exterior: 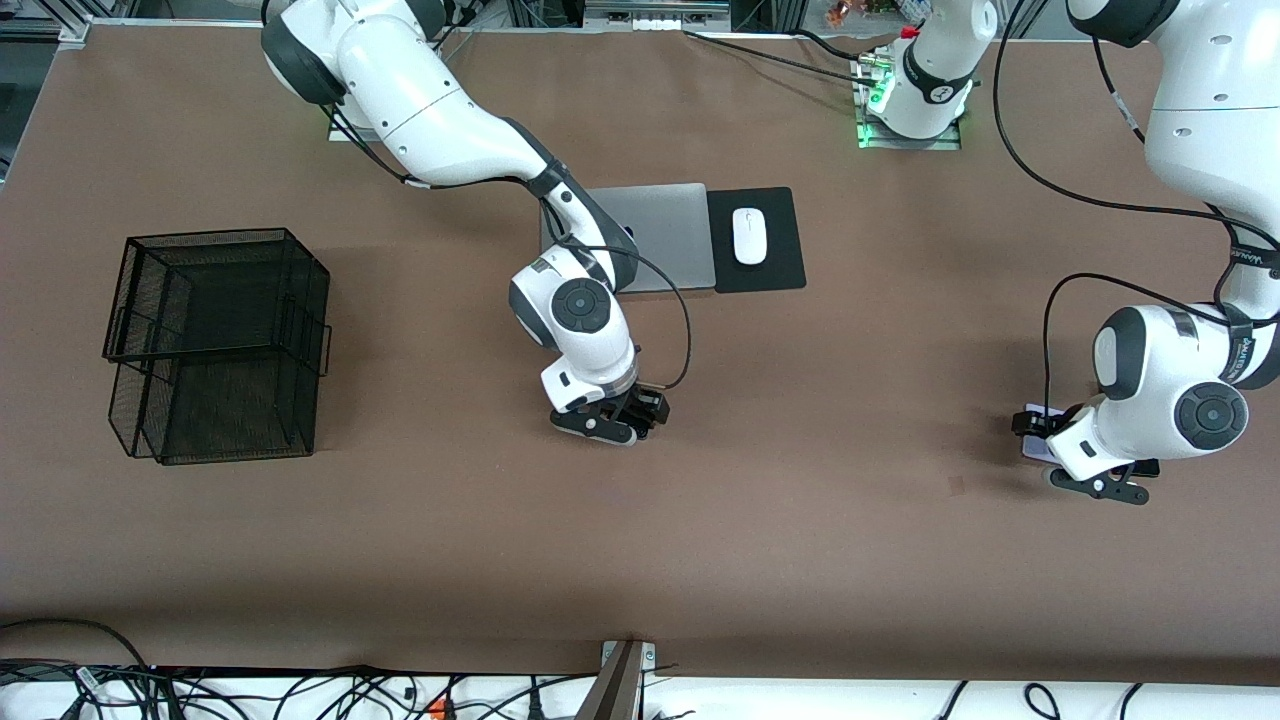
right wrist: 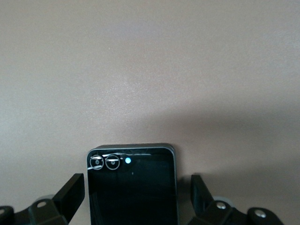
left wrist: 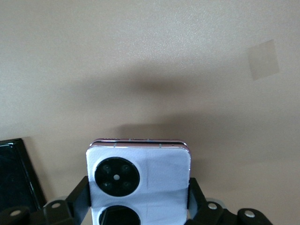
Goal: Place phones with both arms
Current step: 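Grasp the black flip phone with the right gripper and lift it, then carry the flip phone with the right gripper over the mesh basket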
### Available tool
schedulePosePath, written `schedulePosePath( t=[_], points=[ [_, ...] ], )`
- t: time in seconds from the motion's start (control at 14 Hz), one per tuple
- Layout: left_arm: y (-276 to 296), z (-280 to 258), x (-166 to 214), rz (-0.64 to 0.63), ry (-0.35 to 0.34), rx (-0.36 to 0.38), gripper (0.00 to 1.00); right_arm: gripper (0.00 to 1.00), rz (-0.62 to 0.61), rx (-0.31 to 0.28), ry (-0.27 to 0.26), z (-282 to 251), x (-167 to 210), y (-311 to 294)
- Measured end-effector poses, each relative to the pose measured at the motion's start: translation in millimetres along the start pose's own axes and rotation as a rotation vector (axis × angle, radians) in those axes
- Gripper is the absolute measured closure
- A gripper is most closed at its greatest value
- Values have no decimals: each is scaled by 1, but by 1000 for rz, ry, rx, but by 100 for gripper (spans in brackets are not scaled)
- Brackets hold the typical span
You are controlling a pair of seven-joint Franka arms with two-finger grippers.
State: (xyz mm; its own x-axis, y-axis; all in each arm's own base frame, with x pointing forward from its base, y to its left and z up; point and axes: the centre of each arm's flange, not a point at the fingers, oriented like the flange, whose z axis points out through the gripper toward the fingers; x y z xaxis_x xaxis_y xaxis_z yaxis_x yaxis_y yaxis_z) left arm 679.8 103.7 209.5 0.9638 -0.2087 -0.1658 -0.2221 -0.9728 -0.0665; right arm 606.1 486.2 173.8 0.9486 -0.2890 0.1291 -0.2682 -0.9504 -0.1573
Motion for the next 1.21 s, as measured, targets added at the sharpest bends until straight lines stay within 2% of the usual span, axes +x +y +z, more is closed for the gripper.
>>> schedulePosePath(
  t=[0.64, 0.71, 0.78, 0.85, 1.21],
  points=[
    [-4, 0, -1, -5, 0, 4, 15, 1, 0, 10, 5, 3, -1, 0],
    [-4, -1, -1, -5, 0, 4, 15, 2, -1, 9, 4, 3, -1, 0],
    [-4, -1, -1, -5, 1, 4, 15, 8, -2, 8, 4, 4, -1, 0],
    [-4, -1, -1, -5, 1, 4, 15, 19, -2, 8, 5, 2, 0, 0],
    [-3, -1, 0, -5, 1, 4, 15, 19, -3, 6, 4, 1, 0, 0]
  ],
)
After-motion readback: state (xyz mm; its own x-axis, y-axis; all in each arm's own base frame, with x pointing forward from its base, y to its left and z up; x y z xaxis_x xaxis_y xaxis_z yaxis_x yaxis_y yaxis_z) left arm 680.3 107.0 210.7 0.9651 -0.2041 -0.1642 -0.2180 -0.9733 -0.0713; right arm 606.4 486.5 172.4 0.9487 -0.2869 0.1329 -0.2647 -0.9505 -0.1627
